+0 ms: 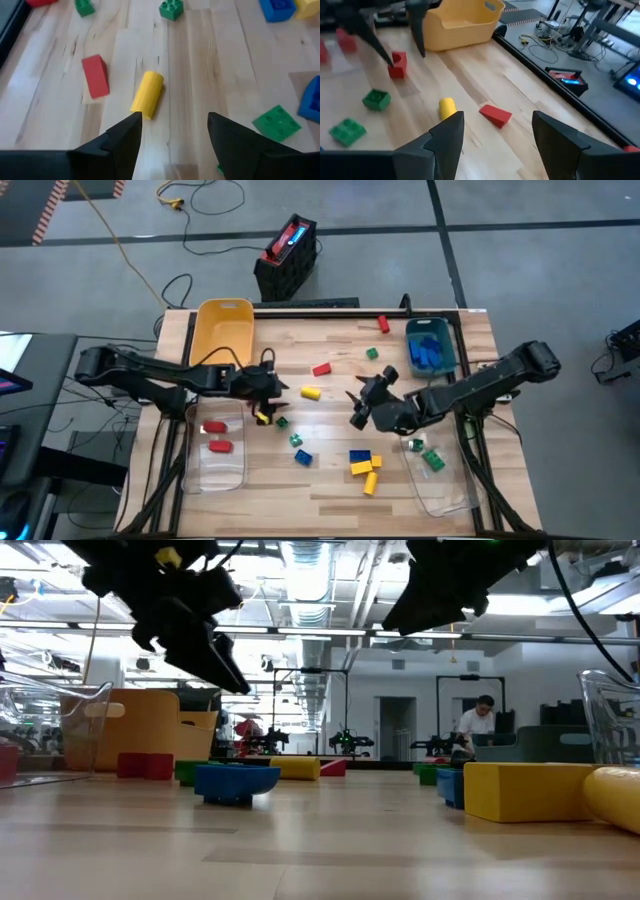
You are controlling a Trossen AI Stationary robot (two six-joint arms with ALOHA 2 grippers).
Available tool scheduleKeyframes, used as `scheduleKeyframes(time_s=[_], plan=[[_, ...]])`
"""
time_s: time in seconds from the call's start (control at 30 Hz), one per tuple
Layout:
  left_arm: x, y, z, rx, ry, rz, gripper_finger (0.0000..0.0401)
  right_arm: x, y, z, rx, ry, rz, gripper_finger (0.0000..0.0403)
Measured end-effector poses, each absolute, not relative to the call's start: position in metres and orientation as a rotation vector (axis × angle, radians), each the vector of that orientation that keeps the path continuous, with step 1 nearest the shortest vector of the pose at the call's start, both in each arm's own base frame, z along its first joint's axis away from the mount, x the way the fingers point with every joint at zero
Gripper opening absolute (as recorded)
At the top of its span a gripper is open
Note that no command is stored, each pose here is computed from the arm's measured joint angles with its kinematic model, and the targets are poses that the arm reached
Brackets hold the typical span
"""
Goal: Sort blocks
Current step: Put the yellow wooden block into the yellow bin
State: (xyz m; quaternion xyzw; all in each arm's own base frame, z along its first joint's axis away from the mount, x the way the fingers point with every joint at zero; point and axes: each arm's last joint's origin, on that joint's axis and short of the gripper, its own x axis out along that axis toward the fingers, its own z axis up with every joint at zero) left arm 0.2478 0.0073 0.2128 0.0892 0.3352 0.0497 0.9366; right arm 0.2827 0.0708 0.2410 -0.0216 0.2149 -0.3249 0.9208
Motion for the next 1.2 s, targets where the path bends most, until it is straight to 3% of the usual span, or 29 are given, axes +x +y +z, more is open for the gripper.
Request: scheduleKeyframes(time_s=[0.3, 0.67, 0.93, 1.2], plan=[[0.274, 0.03, 0.2, 0.282, 0.689, 0.096, 0.0222, 0.288, 0.056, 0.236, -0.148, 0.529, -0.646, 0.0249], [0.294, 0.053, 0.199, 0.241, 0.66, -0.045, 0.0222, 0.273, 0.053, 0.198, -0.047, 0.387, -0.582, 0.0249], [0.336, 0.061, 0.178, 0.239, 0.758, -0.112, 0.0222, 0.267, 0.041, 0.214, -0.134, 0.389, -0.593, 0.0249], [0.347, 0.083, 0.156, 0.191, 0.785, -0.119, 0.0222, 0.251, 0.031, 0.219, -0.152, 0.379, -0.607, 0.0249]])
